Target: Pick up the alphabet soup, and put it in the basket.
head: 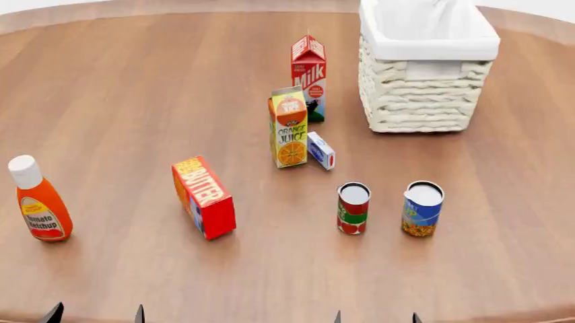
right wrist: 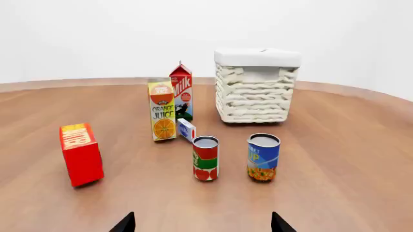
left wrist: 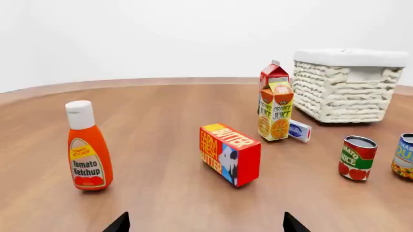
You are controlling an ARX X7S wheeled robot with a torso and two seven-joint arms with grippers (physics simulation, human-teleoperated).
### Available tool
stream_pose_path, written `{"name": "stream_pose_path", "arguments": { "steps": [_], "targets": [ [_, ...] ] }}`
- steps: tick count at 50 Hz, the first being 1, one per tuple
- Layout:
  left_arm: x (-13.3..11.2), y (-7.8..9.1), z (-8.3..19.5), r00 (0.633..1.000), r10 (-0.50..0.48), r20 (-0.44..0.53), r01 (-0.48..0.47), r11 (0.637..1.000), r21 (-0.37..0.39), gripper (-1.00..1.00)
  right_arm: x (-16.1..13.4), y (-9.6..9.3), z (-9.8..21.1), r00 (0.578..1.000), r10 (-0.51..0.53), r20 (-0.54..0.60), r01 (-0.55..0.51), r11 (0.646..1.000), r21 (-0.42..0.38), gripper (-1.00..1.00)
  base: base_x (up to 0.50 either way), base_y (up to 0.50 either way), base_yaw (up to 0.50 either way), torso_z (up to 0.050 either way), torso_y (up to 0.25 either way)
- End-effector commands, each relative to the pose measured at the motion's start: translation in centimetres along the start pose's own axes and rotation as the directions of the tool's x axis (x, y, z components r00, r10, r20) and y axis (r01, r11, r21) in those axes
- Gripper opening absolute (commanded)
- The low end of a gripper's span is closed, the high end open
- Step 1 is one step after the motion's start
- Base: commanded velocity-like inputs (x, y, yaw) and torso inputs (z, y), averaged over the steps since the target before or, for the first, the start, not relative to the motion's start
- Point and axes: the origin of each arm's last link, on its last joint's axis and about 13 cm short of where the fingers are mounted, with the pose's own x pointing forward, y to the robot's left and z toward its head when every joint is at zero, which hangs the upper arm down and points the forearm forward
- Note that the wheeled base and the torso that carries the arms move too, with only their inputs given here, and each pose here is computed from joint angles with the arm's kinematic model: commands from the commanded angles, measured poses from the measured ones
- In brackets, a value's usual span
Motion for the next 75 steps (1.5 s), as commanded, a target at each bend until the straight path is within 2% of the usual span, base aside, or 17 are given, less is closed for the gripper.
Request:
{"name": "stream_pose_path", "arguments": {
  "steps": [1,3,4,8,16,29,33,35,38,40,47,53,57,62,65,68,75],
  "targets": [
    [0.0,0.0,0.5,1.000,-0.010,0.025,0.009,1.000,0.019,1.00,0.3,-0.3,0.6,0.994,-0.035,0.105,0.041,0.998,-0.055,1.00,0.00,0.00,0.00,0.000,0.000],
    [0.3,0.2,0.6,0.999,0.002,0.033,-0.003,0.999,0.035,1.00,0.5,-0.4,0.5,0.996,-0.043,0.080,0.050,0.995,-0.083,1.00,0.00,0.00,0.00,0.000,0.000],
    [0.5,0.2,0.8,1.000,0.001,0.030,-0.002,1.000,0.026,1.00,0.5,-0.5,1.0,0.997,-0.030,0.070,0.034,0.998,-0.052,1.00,0.00,0.00,0.00,0.000,0.000],
    [0.6,0.0,1.3,0.999,-0.010,0.039,0.009,0.999,0.035,1.00,0.4,-0.5,2.0,0.999,-0.007,0.048,0.008,1.000,-0.027,1.00,0.00,0.00,0.00,0.000,0.000],
    [0.2,0.2,2.4,0.998,-0.015,0.067,0.012,0.999,0.042,1.00,0.1,-1.0,2.9,0.997,0.003,0.074,-0.006,0.999,0.040,1.00,0.00,-0.09,0.00,0.000,0.000],
    [-0.6,0.5,3.1,0.996,-0.013,0.093,0.009,0.999,0.037,1.00,-0.8,-1.5,3.5,0.995,-0.016,0.096,0.012,0.999,0.050,1.00,0.00,-0.50,0.00,0.000,0.000],
    [-0.7,0.6,3.4,0.995,-0.011,0.101,0.008,1.000,0.030,1.00,-1.0,-1.6,3.8,0.998,-0.017,0.068,0.013,0.997,0.072,1.00,0.00,-0.21,0.00,0.000,0.000],
    [-0.9,0.7,3.9,0.995,-0.021,0.102,0.019,1.000,0.023,1.00,-1.3,-1.8,4.2,0.994,-0.012,0.107,0.002,0.995,0.100,1.00,0.00,0.00,0.00,0.000,0.000],
    [-0.6,0.9,5.0,0.994,-0.034,0.103,0.031,0.999,0.030,1.00,-1.9,-2.2,4.8,0.988,-0.031,0.149,0.016,0.995,0.100,1.00,0.11,0.00,0.00,0.000,0.000],
    [-0.5,0.9,5.7,0.991,-0.035,0.128,0.029,0.998,0.052,1.00,-2.0,-2.5,5.0,0.991,-0.037,0.129,0.025,0.995,0.095,1.00,0.50,0.00,0.00,0.000,0.000],
    [-1.5,1.8,7.1,0.984,-0.005,0.176,0.004,1.000,0.008,1.00,-1.9,-2.8,5.1,0.990,-0.047,0.136,0.037,0.996,0.076,1.00,0.50,0.00,0.00,0.000,0.000],
    [-1.5,1.9,7.3,0.985,0.012,0.172,-0.011,1.000,-0.006,1.00,-2.1,-3.0,5.4,0.988,-0.046,0.147,0.036,0.997,0.069,1.00,0.50,0.00,0.00,0.000,0.000],
    [-1.7,2.1,8.3,0.976,0.071,0.206,-0.066,0.997,-0.029,1.00,-2.2,-3.1,5.6,0.987,-0.050,0.153,0.041,0.997,0.066,1.00,0.50,0.00,0.00,0.000,0.000],
    [-2.1,2.4,8.5,0.969,0.044,0.245,-0.048,0.999,0.013,1.00,-2.3,-3.0,5.8,0.986,-0.057,0.155,0.050,0.998,0.048,1.00,0.40,0.00,0.00,0.000,0.000],
    [-2.4,2.6,8.9,0.969,0.040,0.245,-0.037,0.999,-0.014,1.00,-2.3,-3.0,5.9,0.986,-0.061,0.155,0.054,0.997,0.052,1.00,0.00,0.00,0.00,0.000,0.000],
    [-2.4,2.6,8.9,0.968,0.045,0.248,-0.043,0.999,-0.013,1.00,-2.4,-3.1,6.1,0.984,-0.061,0.166,0.050,0.996,0.070,1.00,0.01,0.00,0.00,0.000,0.000],
    [-2.3,2.6,8.7,0.968,0.041,0.248,-0.042,0.999,-0.003,1.00,-2.2,-2.8,5.9,0.988,-0.053,0.148,0.047,0.998,0.046,1.00,0.49,0.00,0.00,0.000,0.000]
  ]
}}
